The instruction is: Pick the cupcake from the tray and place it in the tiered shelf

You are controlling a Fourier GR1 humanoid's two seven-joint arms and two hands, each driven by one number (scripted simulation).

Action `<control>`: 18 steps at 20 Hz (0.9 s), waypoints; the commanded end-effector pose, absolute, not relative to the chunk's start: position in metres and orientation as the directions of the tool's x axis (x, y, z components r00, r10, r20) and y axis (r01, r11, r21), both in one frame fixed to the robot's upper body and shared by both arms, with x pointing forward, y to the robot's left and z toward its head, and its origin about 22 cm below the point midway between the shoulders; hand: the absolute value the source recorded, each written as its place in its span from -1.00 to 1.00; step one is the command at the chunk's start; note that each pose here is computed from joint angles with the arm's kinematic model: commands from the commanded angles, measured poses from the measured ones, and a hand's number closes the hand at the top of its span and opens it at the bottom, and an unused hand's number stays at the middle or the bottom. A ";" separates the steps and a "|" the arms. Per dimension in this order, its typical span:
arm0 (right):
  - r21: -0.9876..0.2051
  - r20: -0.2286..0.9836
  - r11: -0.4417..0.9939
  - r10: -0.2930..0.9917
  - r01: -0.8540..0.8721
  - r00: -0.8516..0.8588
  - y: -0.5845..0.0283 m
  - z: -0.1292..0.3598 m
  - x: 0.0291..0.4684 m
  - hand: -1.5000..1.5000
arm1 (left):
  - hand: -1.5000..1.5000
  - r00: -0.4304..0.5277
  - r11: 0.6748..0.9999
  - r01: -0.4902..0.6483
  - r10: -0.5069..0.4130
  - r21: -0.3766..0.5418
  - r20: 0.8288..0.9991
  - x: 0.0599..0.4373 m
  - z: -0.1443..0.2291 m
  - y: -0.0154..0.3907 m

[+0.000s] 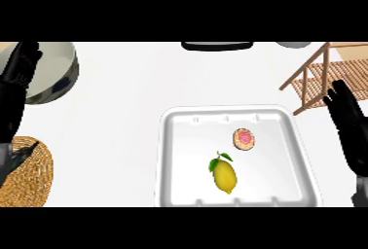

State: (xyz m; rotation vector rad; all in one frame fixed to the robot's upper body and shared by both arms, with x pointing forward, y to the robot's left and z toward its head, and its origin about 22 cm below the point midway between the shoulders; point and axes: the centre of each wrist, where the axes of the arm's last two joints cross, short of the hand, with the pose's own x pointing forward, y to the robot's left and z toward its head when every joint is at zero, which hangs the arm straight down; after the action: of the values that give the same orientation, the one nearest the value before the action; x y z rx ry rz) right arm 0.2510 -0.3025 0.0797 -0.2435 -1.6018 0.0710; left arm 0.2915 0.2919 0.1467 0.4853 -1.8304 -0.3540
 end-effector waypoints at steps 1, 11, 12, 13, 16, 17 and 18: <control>-0.165 0.983 0.986 0.163 -0.012 -0.082 -0.300 0.079 0.254 1.00 | 0.00 -0.246 0.894 -0.141 -0.447 0.424 0.860 0.289 0.137 0.286; 0.085 0.983 0.885 -0.150 -0.458 -0.108 -0.245 0.094 0.321 -1.00 | 0.00 -0.030 0.979 -0.161 -0.133 0.126 0.991 0.277 0.066 0.253; 0.084 0.979 0.867 -0.165 -0.491 -0.123 -0.254 0.087 0.328 -1.00 | 0.00 -0.048 0.980 -0.152 -0.140 0.132 0.989 0.268 0.068 0.274; 0.075 0.977 0.842 -0.169 -0.534 -0.128 -0.253 0.094 0.334 -1.00 | 0.00 -0.047 0.978 -0.166 -0.140 0.130 0.989 0.268 0.064 0.260; -0.057 0.977 0.763 -0.090 -0.644 -0.193 -0.284 0.128 0.343 -1.00 | 0.00 -0.041 0.978 -0.163 -0.137 0.128 0.990 0.266 0.065 0.262; -0.124 0.980 0.735 -0.015 -0.667 -0.199 -0.277 0.138 0.342 -1.00 | 0.00 -0.038 0.976 -0.176 -0.138 0.130 0.990 0.267 0.068 0.260; -0.217 0.972 0.684 0.090 -0.696 -0.215 -0.291 0.148 0.337 -1.00 | 0.00 -0.035 0.976 -0.177 -0.135 0.127 0.990 0.265 0.053 0.261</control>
State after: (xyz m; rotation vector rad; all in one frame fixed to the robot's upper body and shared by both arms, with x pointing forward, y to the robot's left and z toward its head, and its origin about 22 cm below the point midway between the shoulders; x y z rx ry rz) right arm 0.3343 -0.2676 0.1208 0.4974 -1.6867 0.5337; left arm 0.2692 0.2616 0.0663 0.2385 -1.6207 0.0101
